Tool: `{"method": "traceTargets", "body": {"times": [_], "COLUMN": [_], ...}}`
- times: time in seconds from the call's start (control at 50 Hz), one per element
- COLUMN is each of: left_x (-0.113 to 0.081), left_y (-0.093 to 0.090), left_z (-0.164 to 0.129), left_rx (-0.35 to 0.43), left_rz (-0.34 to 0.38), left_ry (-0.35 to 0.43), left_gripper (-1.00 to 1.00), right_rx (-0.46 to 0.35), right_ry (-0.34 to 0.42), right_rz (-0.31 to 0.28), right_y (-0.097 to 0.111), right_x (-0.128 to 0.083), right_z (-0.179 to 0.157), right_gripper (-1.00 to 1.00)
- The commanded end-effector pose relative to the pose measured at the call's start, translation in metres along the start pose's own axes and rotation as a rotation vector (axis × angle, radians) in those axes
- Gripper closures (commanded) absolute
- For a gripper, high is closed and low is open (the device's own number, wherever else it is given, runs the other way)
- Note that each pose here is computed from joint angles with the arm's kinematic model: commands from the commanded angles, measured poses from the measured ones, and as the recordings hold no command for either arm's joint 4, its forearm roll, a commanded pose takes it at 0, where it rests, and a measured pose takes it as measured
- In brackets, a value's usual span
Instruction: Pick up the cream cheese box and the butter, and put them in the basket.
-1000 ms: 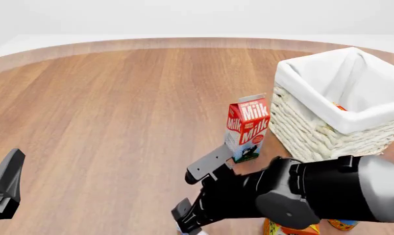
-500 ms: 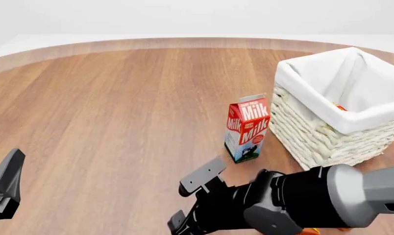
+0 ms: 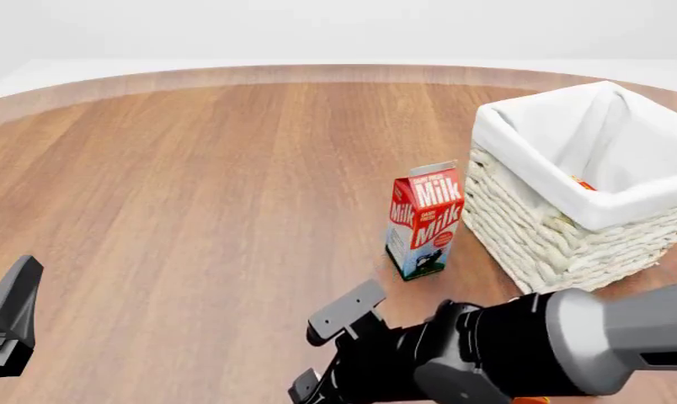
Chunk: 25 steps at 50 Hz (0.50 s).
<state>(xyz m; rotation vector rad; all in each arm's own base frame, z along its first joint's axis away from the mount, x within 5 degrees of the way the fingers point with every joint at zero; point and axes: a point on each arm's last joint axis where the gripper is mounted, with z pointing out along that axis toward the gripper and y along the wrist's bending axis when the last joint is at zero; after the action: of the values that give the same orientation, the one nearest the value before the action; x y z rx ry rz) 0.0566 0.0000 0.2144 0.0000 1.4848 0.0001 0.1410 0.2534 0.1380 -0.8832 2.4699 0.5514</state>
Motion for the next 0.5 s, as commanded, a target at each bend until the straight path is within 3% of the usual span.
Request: {"method": "traceTargets", "body": {"times": [0.02, 0.32, 0.5], "left_x": [0.000, 0.000, 0.000], "left_y": [0.000, 0.000, 0.000], "left_z": [0.000, 0.000, 0.000], "left_rx": [0.000, 0.000, 0.000], "left_rz": [0.000, 0.000, 0.000], "left_ry": [0.000, 0.000, 0.000], "left_gripper": [-1.00, -1.00, -1.00], "right_rx": [0.002, -0.002, 0.018], "right_ry": [0.006, 0.022, 0.028], "right_rz": [0.005, 0.004, 0.002], "right_y": [-0.001, 0.003, -0.007], "right_x": [0.003, 0.007, 0.009], "right_z": [0.004, 0.012, 0.009], "right_gripper": [-1.00, -1.00, -1.00]}}
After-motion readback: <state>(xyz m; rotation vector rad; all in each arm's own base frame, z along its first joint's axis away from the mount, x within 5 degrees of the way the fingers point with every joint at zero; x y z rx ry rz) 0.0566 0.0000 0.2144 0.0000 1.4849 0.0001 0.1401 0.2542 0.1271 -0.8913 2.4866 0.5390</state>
